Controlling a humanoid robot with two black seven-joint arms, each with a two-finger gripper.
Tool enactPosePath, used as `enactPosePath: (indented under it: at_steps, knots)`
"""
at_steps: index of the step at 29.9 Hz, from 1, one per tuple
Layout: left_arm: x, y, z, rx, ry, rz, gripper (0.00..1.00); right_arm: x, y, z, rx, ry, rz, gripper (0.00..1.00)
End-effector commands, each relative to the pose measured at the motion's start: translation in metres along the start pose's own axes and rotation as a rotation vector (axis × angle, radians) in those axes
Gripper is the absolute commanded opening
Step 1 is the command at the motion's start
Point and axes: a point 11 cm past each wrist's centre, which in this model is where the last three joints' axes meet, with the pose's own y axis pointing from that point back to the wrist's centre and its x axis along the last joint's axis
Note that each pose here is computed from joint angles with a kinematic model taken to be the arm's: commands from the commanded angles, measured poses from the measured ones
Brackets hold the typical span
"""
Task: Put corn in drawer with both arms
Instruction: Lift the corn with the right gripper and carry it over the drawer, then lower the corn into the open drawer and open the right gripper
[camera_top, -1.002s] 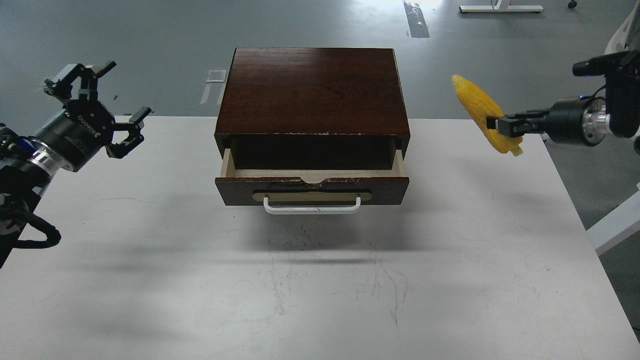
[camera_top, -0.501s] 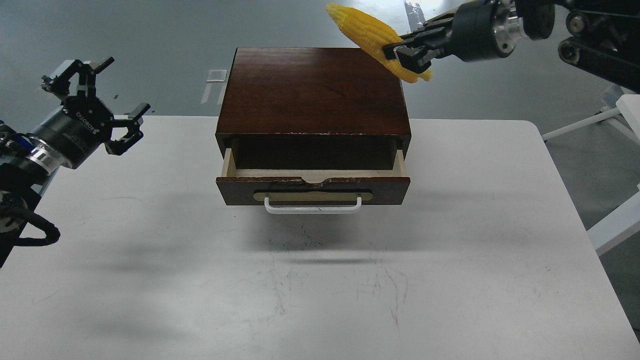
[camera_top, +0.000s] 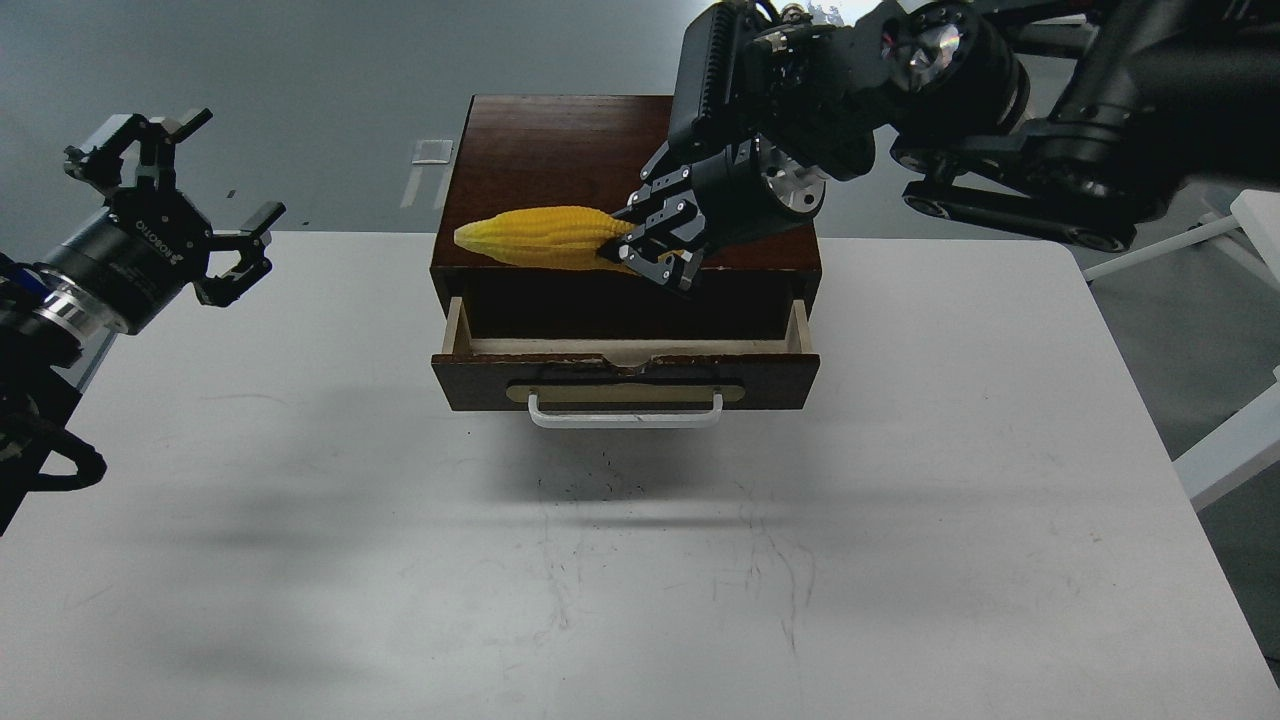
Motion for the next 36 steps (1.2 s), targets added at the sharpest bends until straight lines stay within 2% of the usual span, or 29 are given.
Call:
enactPosePath:
  at_steps: [1, 15, 17, 20, 25, 26, 31, 36]
  knots:
    - [0.000, 0.000, 0.000, 0.000, 0.000, 0.001, 0.99, -0.008, -0.011, -0.007, 0.021, 0.037, -0.024, 0.00]
    - [0.002, 0.002, 0.003, -0.001, -0.006, 0.005, 0.99, -0.033, -0.030, -0.016, 0.048, 0.010, -0.054, 0.01]
    - [0.002, 0.002, 0.003, -0.001, -0.006, 0.005, 0.99, -0.033, -0.029, -0.015, 0.047, 0.010, -0.054, 0.08]
    - [0.002, 0.002, 0.003, 0.000, -0.007, 0.004, 0.99, -0.034, -0.030, -0.016, 0.050, 0.008, -0.055, 0.11]
    - [0.003, 0.003, 0.004, 0.000, -0.012, 0.006, 0.99, -0.037, -0.033, -0.020, 0.060, -0.004, -0.054, 0.26]
    - [0.003, 0.003, 0.004, 0.000, -0.012, 0.006, 0.99, -0.037, -0.033, -0.020, 0.060, -0.004, -0.054, 0.26]
    - [0.003, 0.003, 0.005, -0.001, -0.012, 0.005, 0.99, -0.037, -0.032, -0.020, 0.060, -0.007, -0.053, 0.44]
    - [0.002, 0.002, 0.005, -0.001, -0.012, 0.004, 0.99, -0.037, -0.033, -0.020, 0.060, -0.006, -0.052, 0.54]
